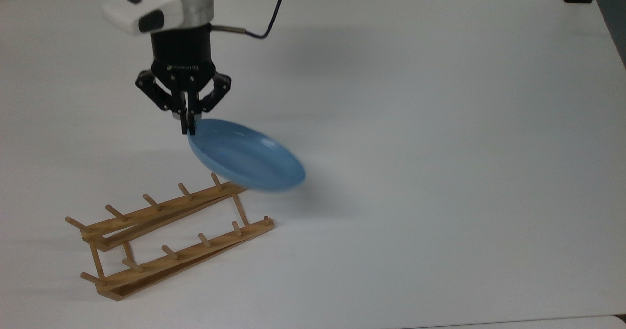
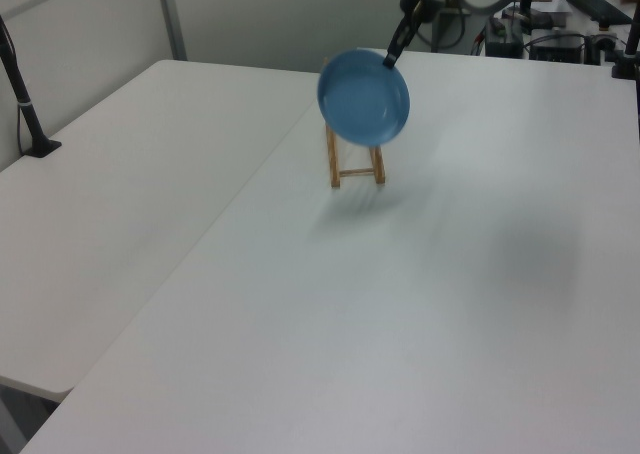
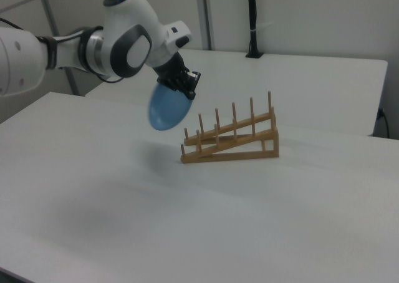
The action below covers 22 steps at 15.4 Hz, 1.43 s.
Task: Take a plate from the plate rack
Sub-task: 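Carry the blue plate away from the rack and tilt it flat, then lower the blue plate flat onto the table and open the gripper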
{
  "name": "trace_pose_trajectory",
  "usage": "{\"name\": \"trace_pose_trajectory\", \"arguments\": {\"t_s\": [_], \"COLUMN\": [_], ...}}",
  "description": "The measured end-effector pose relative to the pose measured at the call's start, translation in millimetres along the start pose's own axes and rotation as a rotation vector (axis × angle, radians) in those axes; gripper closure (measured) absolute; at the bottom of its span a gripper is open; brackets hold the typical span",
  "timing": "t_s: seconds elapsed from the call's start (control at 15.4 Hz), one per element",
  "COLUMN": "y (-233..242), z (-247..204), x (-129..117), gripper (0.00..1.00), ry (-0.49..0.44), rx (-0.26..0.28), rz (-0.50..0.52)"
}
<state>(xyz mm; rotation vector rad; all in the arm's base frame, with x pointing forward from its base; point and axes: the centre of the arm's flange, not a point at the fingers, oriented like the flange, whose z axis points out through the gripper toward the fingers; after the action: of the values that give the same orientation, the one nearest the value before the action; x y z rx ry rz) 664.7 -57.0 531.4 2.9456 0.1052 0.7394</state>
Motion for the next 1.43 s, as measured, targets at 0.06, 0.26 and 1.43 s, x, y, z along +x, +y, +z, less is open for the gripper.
{"name": "trace_pose_trajectory", "arguments": {"t_s": [0.06,0.26,1.43], "y": [1,3,71], "z": [-11,-40,112], "x": [0,-9,-153], "gripper": [0.95,0.95,0.95], "ry": [-0.011,-0.088,-0.608], "rx": [0.001,0.011,0.177], "rz": [0.001,0.007,-0.226]}}
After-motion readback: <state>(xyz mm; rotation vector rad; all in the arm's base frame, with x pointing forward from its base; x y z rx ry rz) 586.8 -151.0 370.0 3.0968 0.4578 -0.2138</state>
